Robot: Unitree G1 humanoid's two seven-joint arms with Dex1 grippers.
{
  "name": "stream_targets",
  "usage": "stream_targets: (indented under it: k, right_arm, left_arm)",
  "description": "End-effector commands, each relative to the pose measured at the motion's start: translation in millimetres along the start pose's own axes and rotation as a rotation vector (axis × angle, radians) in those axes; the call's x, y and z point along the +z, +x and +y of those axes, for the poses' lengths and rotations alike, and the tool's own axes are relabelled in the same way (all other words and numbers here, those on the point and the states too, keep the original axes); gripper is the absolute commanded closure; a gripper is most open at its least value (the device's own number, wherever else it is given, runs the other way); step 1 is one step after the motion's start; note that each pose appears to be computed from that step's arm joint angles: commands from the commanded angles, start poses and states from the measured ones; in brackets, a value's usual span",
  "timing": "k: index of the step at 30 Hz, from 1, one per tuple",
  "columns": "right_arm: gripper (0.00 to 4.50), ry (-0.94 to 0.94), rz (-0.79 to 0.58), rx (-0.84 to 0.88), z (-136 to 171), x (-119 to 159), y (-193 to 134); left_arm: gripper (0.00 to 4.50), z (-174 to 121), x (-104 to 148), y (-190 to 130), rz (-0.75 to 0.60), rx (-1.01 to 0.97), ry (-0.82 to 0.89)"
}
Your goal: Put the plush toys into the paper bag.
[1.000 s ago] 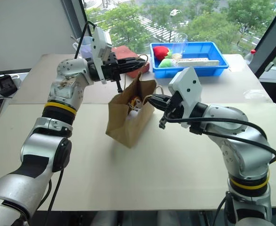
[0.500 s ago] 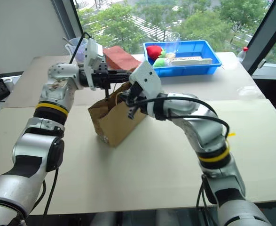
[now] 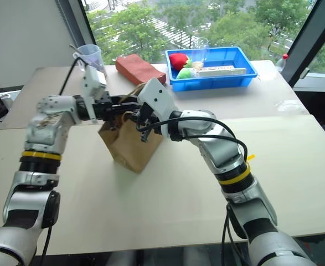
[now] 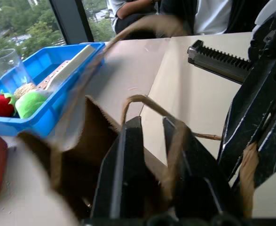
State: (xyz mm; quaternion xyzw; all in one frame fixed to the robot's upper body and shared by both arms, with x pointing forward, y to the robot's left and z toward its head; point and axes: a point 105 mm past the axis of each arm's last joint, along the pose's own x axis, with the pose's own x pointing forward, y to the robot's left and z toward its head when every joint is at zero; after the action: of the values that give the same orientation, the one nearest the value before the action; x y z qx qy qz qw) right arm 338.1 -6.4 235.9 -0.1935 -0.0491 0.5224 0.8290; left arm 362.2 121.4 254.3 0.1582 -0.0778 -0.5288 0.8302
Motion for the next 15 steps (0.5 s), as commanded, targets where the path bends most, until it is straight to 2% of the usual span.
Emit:
stream_targets:
  k: [1,4,8,10,13,15]
  right_arm:
    - [2.51,-0.053,-0.053,0.013,-6,20,-12]
    - [1.50,-0.077,-0.042,0.035,-9,23,-21]
    - [0.07,-0.110,-0.022,0.067,-15,26,-31]
    - [0.07,-0.118,-0.016,0.087,-15,27,-34]
    - [0.07,-0.123,-0.010,0.139,-13,32,-41]
    - [0.07,-0.134,0.006,0.179,-12,36,-48]
  left_arm:
    - [1.29,-6,32,-14,-0.053,0.032,0.042]
    - [0.00,-14,40,-31,-0.045,0.062,0.035]
    - [0.00,-30,40,-60,0.008,0.103,-0.003]
    - [0.00,-38,36,-71,0.037,0.113,-0.040]
    - [0.00,-58,11,-91,0.135,0.122,-0.107]
    - [0.00,-70,-4,-91,0.122,0.152,-0.164]
